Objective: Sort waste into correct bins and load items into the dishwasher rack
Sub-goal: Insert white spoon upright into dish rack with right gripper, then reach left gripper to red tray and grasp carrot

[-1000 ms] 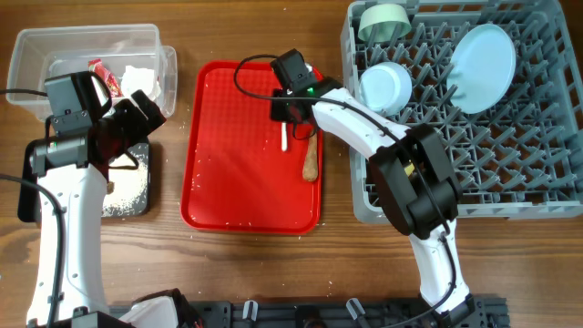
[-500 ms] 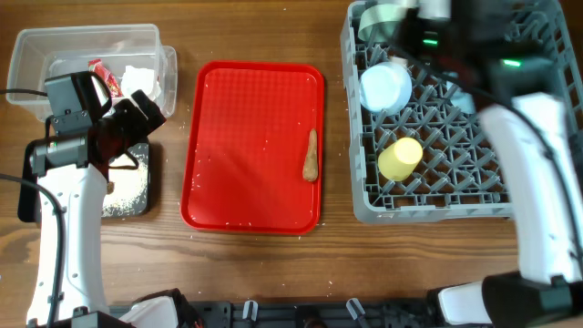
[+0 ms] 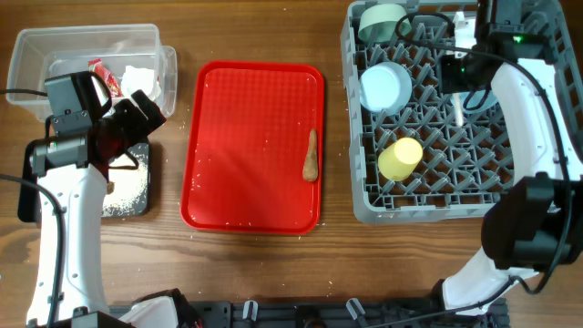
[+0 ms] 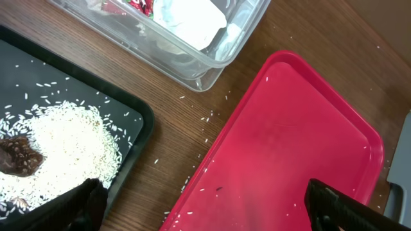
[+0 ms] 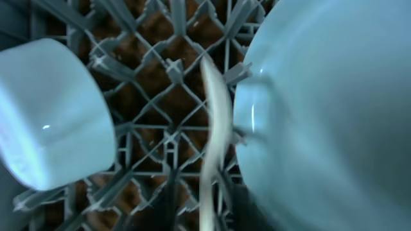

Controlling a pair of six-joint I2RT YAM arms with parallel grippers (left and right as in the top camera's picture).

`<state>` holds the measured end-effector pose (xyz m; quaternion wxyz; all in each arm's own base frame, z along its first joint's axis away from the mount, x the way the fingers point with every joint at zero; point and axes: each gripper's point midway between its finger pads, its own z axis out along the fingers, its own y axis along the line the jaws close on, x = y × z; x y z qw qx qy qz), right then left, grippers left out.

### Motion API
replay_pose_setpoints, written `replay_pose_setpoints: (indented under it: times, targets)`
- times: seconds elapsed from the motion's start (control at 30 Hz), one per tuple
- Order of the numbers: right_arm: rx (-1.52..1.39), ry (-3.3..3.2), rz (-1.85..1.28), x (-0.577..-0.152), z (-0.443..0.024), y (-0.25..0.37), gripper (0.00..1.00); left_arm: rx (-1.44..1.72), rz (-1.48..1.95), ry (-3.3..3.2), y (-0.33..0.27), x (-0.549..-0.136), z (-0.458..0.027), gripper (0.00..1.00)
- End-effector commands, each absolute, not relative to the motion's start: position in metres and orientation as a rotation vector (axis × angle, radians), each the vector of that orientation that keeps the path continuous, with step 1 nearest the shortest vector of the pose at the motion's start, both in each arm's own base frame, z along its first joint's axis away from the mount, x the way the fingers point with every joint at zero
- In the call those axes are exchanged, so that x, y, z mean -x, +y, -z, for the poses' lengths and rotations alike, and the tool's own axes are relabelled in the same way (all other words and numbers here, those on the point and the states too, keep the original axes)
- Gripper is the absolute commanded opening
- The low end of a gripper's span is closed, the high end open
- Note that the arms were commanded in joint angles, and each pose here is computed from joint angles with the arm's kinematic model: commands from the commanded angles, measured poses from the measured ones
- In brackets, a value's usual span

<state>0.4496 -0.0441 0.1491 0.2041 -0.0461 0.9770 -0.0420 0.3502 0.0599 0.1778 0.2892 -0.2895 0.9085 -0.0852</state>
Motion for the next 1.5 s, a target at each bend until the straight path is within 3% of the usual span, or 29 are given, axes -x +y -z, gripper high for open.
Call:
replay_pose_setpoints:
  times: [0.0,0.2,0.47,1.47]
  targets:
    - [0.102,2.718,0.112,-0.456,-0.144,-0.046,0.39,0.749,0.213,2.393,0.063,-0.352,-0.190,1.00]
    - [0.056,2.695,-0.005,-0.455,-0.154,-0.032,0.41,0.749,0.213,2.393,0.063,-0.352,-0.190,1.00]
    - [0.007,2.540,-0.410,-0.445,-0.218,0.020,0.50,0.749,0.213,2.393,0.063,-0.352,-0.190,1.00]
    - [0.025,2.562,-0.416,-0.440,-0.215,0.025,0.53,0.749,0.213,2.393,0.063,-0.352,-0.190,1.00]
